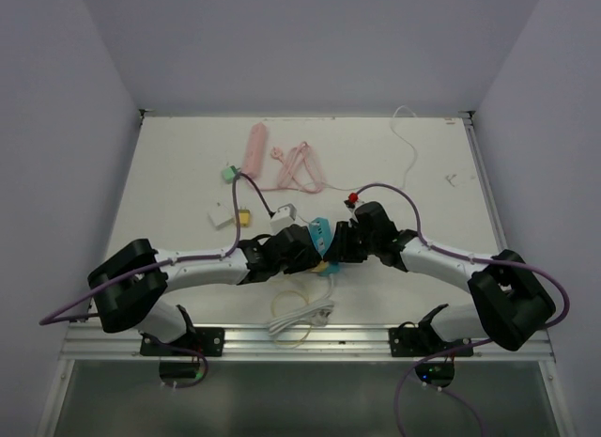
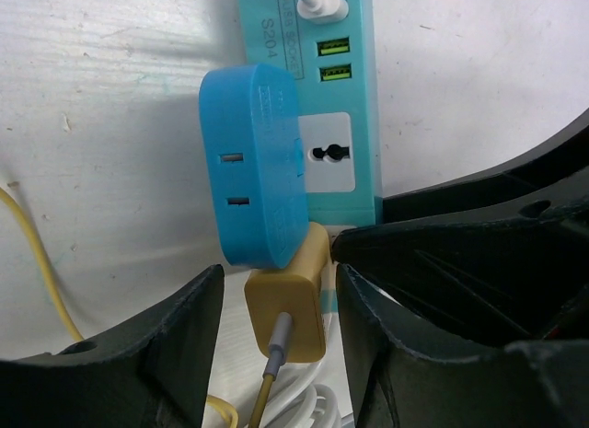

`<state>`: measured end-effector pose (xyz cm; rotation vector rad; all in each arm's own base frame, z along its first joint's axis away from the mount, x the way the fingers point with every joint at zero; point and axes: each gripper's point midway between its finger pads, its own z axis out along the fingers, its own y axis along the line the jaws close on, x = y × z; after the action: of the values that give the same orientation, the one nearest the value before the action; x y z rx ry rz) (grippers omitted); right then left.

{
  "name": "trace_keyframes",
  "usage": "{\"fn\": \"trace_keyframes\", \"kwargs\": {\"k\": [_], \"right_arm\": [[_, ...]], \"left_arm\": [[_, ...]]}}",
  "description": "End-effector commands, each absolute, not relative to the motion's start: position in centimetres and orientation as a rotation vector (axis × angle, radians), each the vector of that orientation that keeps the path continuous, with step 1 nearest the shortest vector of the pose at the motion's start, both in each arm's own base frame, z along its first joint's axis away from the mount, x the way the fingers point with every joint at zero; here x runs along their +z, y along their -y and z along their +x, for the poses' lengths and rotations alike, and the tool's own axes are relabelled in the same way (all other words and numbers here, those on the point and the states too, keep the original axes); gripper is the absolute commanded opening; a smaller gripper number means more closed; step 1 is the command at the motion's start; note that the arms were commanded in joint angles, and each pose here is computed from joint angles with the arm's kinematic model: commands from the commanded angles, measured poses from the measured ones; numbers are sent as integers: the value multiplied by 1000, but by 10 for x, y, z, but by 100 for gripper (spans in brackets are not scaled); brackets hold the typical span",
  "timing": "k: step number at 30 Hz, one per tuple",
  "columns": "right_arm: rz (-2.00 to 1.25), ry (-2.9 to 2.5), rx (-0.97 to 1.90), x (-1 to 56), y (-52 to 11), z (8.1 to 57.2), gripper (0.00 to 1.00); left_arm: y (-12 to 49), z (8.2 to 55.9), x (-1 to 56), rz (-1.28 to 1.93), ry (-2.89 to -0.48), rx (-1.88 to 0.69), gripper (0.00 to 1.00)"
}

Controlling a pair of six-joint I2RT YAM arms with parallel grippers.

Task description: Pull the plug off the socket

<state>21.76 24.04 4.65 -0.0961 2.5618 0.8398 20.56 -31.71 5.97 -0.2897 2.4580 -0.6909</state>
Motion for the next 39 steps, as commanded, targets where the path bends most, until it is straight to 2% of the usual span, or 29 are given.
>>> {"fn": "trace_keyframes", "kwargs": {"k": [1, 5, 8, 9, 11, 12, 16, 26, 33, 39], "right_arm": [[-129, -2442, 874, 77, -251, 235, 0], [-129, -2440, 875, 77, -251, 235, 0], [-124, -2443, 867, 75, -249, 235, 0], [-122, -2443, 859, 75, -249, 236, 0], [-110, -2452, 842, 71, -246, 236, 0], [-99, -2454, 819, 68, -243, 237, 0], [-81, -2485, 680, 54, -226, 240, 0], [7, -2611, 330, 18, -179, 235, 0], [27, -2637, 315, 12, -173, 236, 0], [3, -2607, 393, 17, -178, 237, 0]], "left_arm": [[327, 209, 67, -323, -2461, -733, 55], [331, 207, 63, -315, -2472, -755, 51], [333, 206, 64, -319, -2476, -772, 39], [333, 206, 64, -325, -2476, -777, 32], [333, 204, 66, -333, -2475, -797, 24], [333, 205, 67, -347, -2469, -808, 15], [327, 205, 75, -379, -2443, -844, 0], [318, 201, 83, -388, -2423, -885, 0], [308, 198, 91, -351, -2419, -864, 0], [261, 214, 91, -429, -2358, -772, 0]]}}
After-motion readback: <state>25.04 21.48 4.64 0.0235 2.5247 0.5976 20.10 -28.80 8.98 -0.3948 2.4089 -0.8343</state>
